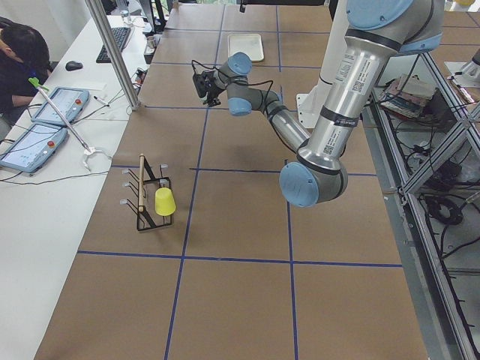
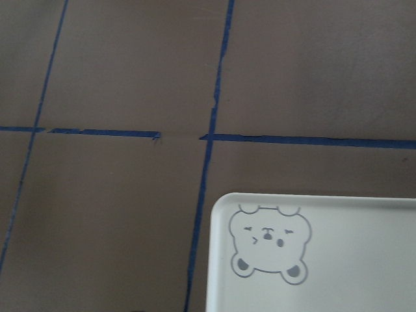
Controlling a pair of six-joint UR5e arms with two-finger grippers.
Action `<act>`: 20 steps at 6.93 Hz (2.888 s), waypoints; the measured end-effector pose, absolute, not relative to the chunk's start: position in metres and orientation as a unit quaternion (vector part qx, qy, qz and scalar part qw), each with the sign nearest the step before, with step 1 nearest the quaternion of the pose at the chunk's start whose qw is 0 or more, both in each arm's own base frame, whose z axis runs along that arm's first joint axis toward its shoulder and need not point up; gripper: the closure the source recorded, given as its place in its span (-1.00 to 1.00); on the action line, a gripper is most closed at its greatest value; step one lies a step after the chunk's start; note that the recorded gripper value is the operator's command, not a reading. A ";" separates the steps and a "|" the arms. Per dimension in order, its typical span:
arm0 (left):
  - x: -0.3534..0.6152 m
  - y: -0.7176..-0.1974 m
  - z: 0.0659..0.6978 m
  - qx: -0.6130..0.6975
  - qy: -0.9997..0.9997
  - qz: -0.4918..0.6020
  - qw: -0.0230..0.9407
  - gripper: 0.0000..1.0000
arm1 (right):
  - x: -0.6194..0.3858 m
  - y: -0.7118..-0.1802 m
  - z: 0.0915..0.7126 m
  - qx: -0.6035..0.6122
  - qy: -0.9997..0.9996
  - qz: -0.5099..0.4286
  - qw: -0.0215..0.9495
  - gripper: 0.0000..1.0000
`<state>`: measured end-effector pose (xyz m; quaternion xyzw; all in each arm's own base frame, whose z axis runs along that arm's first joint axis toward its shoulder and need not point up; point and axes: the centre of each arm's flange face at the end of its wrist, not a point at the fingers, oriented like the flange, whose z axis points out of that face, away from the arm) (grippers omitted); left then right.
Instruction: Left arm grabs green cup and hands to right arm on tray
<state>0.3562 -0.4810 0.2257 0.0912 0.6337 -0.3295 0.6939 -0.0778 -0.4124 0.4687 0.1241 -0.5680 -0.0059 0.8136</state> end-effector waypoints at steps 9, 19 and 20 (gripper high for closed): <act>0.384 -0.431 0.197 0.018 0.722 -0.310 0.619 -0.18 | -0.195 -0.380 0.369 0.148 -0.763 0.079 0.624 -1.00; 0.402 -0.375 0.203 -0.054 0.857 -0.216 0.465 -0.18 | -0.368 -0.301 0.240 0.010 -0.907 0.104 0.409 -0.95; 0.403 -0.375 0.203 -0.055 0.857 -0.216 0.466 -0.18 | -0.385 -0.309 0.230 0.012 -0.905 0.115 0.409 -0.95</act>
